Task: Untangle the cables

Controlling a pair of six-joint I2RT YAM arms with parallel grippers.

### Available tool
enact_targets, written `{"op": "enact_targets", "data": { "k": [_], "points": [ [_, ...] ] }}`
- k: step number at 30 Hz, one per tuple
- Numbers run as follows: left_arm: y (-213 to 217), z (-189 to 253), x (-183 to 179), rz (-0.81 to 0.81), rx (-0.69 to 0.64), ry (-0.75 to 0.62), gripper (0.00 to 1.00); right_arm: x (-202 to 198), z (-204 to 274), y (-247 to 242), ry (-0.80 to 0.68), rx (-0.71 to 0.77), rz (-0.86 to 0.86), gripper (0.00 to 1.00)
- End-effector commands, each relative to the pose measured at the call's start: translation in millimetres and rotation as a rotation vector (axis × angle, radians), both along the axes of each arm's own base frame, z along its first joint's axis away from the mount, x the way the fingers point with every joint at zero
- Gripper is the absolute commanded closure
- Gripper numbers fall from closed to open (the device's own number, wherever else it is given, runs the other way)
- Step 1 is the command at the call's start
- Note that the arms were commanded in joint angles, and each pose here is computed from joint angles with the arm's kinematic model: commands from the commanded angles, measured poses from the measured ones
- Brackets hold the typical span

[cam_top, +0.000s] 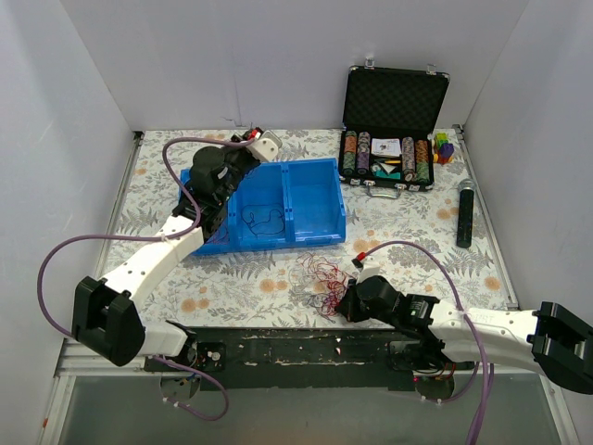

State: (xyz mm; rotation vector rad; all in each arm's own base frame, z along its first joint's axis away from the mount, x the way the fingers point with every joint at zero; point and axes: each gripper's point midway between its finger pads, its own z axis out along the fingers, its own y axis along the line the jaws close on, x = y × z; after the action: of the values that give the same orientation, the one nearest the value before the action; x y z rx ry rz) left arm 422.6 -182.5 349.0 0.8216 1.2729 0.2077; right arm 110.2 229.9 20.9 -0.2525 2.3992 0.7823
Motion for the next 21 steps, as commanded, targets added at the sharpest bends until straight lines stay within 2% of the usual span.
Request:
{"op": "enact_targets", "data": {
  "k": [1,8,16,21],
  "points": [
    [1.1,57.2,-14.2,-0.036,-0.109,-0.154,1.00,-15.8,-32.2,-29.2,0.065,-0.145,0.016,0.99],
    [-6.8,16.2,-23.0,-0.094,-0.078,-0.035,1.00,-15.7,-31.3,-28.4,0.067,-0.142,0.017,0.99],
    [-12.6,-4.8,-37.7,-0.151,-0.103,0.049,1.00,-16.6,-32.0,-28.4,0.070,-0.142,0.020,0.99],
    [-5.5,-57.6,-30.5,-0.095,-0.031,0.149,1.00,-16.3,-31.7,-28.1,0.070,-0.138,0.016,0.99]
  ]
}}
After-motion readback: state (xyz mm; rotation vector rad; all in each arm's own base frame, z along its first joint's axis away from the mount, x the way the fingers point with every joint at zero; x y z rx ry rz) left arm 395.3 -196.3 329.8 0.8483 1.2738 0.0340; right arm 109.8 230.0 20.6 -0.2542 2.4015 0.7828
